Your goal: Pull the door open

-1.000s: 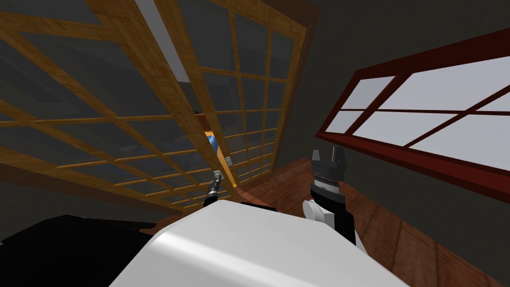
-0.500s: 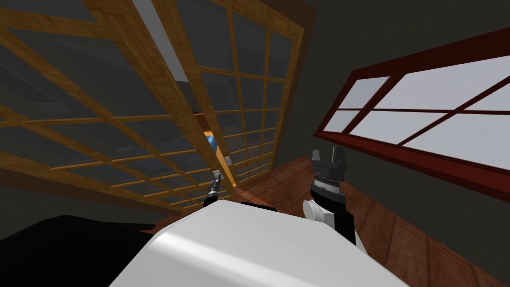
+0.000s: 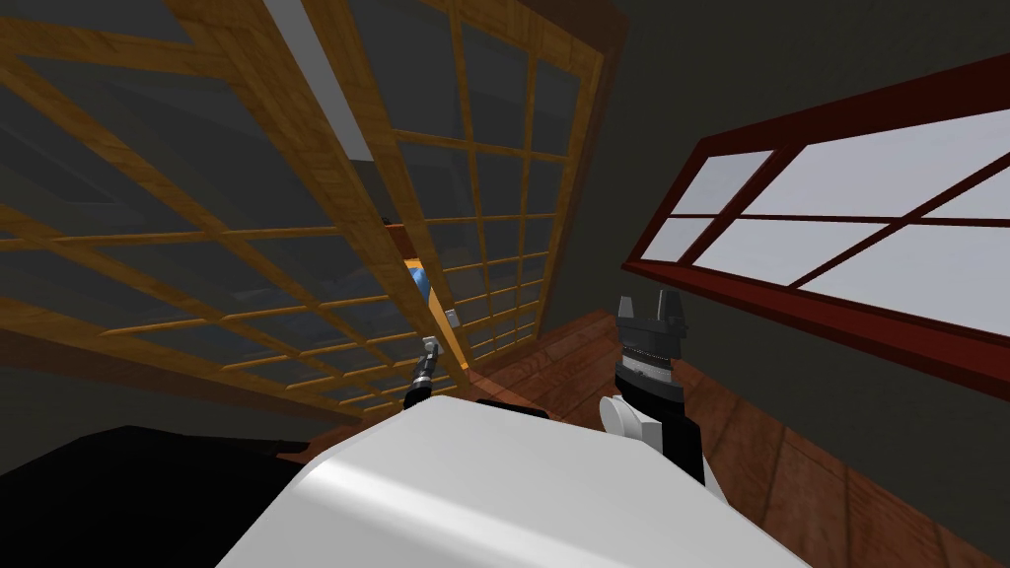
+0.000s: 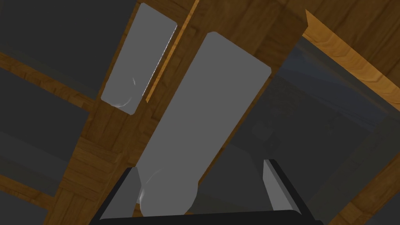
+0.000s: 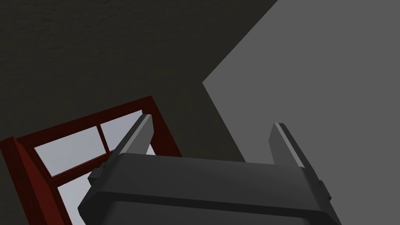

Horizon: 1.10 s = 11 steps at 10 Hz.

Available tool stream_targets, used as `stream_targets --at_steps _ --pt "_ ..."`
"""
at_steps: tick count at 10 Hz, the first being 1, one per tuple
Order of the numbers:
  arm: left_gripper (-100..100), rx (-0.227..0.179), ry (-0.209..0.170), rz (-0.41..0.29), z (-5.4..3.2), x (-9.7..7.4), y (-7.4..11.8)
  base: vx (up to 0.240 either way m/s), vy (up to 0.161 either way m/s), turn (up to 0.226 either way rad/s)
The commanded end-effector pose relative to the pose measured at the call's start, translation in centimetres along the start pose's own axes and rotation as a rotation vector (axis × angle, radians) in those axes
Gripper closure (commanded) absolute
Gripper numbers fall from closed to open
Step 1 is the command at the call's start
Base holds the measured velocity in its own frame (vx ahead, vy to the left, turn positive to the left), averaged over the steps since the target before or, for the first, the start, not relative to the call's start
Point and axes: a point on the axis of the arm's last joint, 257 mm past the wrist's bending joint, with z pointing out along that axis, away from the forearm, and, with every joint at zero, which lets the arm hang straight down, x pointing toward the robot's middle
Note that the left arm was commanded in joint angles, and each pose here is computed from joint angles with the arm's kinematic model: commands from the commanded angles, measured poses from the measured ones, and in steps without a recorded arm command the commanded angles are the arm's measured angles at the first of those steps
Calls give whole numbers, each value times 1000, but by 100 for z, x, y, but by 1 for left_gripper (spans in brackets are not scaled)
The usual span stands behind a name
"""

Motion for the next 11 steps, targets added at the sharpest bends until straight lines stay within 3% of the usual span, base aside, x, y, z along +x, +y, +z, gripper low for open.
stream_targets --at_steps 1,4,11 --pt "100 -10 -43 -10 -7 -250 144 -24 12 -31" --pt "100 -2 -45 -82 0 -262 125 -12 6 -15" --pt "100 -2 -45 -82 0 -262 125 -4 -2 -6"
